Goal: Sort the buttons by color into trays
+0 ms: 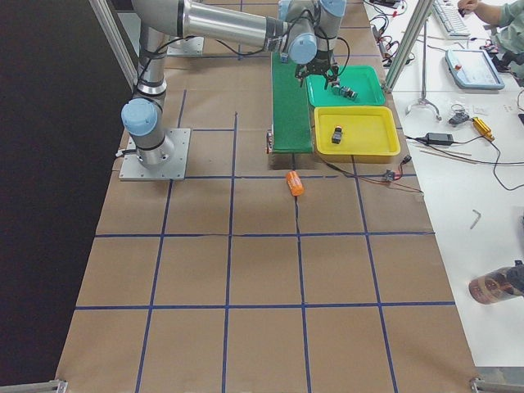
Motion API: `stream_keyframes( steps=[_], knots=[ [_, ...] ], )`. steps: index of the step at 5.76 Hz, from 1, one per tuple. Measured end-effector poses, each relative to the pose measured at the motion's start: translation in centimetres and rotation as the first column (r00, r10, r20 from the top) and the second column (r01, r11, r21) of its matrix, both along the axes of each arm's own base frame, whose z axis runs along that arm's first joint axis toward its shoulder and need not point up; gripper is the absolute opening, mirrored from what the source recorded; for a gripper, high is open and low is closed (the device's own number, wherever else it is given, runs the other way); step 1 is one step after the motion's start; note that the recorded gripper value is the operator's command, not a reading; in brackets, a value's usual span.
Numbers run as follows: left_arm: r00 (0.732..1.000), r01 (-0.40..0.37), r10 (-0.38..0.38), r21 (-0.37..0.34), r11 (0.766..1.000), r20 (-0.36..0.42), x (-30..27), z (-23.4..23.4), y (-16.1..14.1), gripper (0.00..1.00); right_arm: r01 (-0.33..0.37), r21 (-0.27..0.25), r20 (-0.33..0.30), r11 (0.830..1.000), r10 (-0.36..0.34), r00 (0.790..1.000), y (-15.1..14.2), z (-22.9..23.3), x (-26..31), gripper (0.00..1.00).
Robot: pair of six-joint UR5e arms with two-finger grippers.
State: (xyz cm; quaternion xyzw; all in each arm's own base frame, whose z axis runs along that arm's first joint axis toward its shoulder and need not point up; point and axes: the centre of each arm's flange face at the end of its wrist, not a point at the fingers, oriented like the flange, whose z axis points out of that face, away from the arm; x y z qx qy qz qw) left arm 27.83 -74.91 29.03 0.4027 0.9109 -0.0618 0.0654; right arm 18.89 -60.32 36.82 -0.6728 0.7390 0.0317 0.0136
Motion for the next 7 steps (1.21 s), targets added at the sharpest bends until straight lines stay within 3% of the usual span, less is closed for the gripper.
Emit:
stream_keyframes(
  steps=[2, 4, 5, 6, 7],
  knots=[
    [1.0, -0.027, 0.027, 0.048, 0.998, 0.0, 3.3, -5.3, -1.1, 0.98, -0.03, 0.033, -0.004, 0.999, 0.03, 1.0, 2.9, -1.2, 4.3, 1.0],
    [0.999, -0.034, 0.033, 0.091, 0.995, 0.013, 4.0, -8.2, -1.2, 0.78, -0.003, -0.016, 0.001, 1.0, 0.003, 1.0, 4.4, -2.5, 10.0, 1.0],
    [0.999, -0.033, 0.033, 0.099, 0.994, 0.005, 4.0, -9.4, -1.3, 0.56, 0.018, -0.054, 0.011, 0.998, -0.017, 1.0, 4.8, -3.8, 13.2, 1.0],
    [0.999, -0.031, 0.032, 0.106, 0.994, 0.0, 4.0, -10.2, -1.4, 0.01, 0.032, -0.077, 0.019, 0.997, -0.031, 0.999, 5.1, -5.5, 15.8, 1.0],
    [1.0, -0.028, 0.028, 0.106, 0.994, 0.0, 3.7, -10.1, -1.5, 0.0, 0.035, -0.073, 0.017, 0.997, -0.034, 0.999, 5.6, -7.0, 17.2, 1.0]
  ],
)
